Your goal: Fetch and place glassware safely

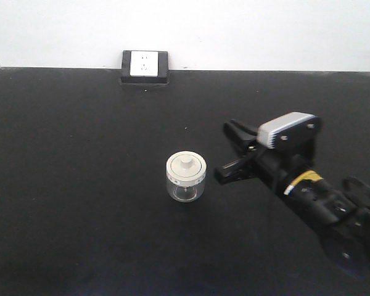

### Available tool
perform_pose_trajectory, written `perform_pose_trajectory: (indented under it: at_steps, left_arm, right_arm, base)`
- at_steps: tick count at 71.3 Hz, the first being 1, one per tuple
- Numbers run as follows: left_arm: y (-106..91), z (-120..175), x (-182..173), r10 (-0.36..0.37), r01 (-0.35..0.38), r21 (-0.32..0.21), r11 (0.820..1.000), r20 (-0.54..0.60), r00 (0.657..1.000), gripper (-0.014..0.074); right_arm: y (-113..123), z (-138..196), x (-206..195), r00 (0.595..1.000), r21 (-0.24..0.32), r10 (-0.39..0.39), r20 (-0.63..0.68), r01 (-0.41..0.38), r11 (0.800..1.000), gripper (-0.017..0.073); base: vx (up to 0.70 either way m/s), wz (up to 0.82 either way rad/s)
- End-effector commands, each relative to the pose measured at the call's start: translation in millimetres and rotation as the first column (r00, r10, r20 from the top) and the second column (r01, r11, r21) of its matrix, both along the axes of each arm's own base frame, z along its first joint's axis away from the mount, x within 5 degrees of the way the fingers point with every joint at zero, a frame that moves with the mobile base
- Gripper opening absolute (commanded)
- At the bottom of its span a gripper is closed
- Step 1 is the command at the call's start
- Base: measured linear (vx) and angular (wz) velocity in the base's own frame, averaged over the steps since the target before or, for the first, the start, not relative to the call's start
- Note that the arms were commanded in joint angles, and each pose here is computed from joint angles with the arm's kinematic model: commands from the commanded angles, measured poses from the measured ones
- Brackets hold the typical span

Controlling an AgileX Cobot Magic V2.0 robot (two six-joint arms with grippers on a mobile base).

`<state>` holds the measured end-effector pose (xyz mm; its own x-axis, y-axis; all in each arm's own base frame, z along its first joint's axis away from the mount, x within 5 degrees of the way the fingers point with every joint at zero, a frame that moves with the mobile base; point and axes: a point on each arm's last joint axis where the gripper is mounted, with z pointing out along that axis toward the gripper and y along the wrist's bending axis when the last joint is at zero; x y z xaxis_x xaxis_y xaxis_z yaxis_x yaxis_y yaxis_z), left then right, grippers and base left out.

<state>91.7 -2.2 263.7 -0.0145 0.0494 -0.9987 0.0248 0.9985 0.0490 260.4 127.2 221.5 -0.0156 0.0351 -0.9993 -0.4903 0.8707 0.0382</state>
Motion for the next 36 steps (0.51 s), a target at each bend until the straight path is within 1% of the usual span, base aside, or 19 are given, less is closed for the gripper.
perform_pose_trajectory:
  at_steps: [1, 6, 7, 8, 14, 18, 23, 36]
  left_arm:
    - [-0.5, 16, 1, -0.004, 0.006, -0.019, 1.000, 0.093, 0.996, -0.0007]
    - [-0.5, 16, 1, -0.004, 0.006, -0.019, 1.000, 0.093, 0.996, -0.0007]
    - [-0.5, 16, 1, -0.004, 0.006, -0.019, 1.000, 0.093, 0.996, -0.0007]
    - [-0.5, 16, 1, -0.004, 0.006, -0.019, 1.000, 0.093, 0.996, -0.0007]
    - [-0.5, 16, 1, -0.004, 0.006, -0.019, 1.000, 0.093, 0.996, -0.0007]
    - [-0.5, 16, 1, -0.004, 0.006, -0.019, 1.000, 0.093, 0.996, -0.0007]
    - [-0.5, 16, 1, -0.004, 0.006, -0.019, 1.000, 0.093, 0.996, -0.0007]
    - [-0.5, 16, 1, -0.004, 0.006, -0.019, 1.000, 0.093, 0.996, -0.0007]
  right_arm:
    - [-13, 26, -14, 0.996, 0.039, -0.059, 0.070, 0.056, 0.998, -0.0009]
    - [-19, 28, -24, 0.998, -0.039, -0.064, 0.026, 0.065, 0.997, -0.0008]
    - [-19, 31, -26, 0.997, -0.048, -0.064, 0.029, 0.066, 0.997, -0.0008]
    - [-20, 30, -28, 0.998, -0.076, -0.065, -0.001, 0.065, 0.995, -0.0008]
    - [-26, 35, -38, 0.995, -0.121, -0.074, -0.071, 0.065, 0.991, -0.0007]
    - [-30, 40, -45, 0.990, -0.125, -0.086, -0.108, 0.072, 0.989, -0.0006]
    - [-35, 47, -54, 0.987, -0.113, -0.098, -0.129, 0.084, 0.990, -0.0005]
    - [-46, 71, -76, 0.990, -0.082, -0.112, -0.082, 0.105, 0.991, -0.0003]
  base:
    - [0.00, 0.00]
    - [0.00, 0.00]
    - [0.00, 0.00]
    - [0.00, 0.00]
    - [0.00, 0.00]
    - [0.00, 0.00]
    - [0.00, 0.00]
    - [0.00, 0.00]
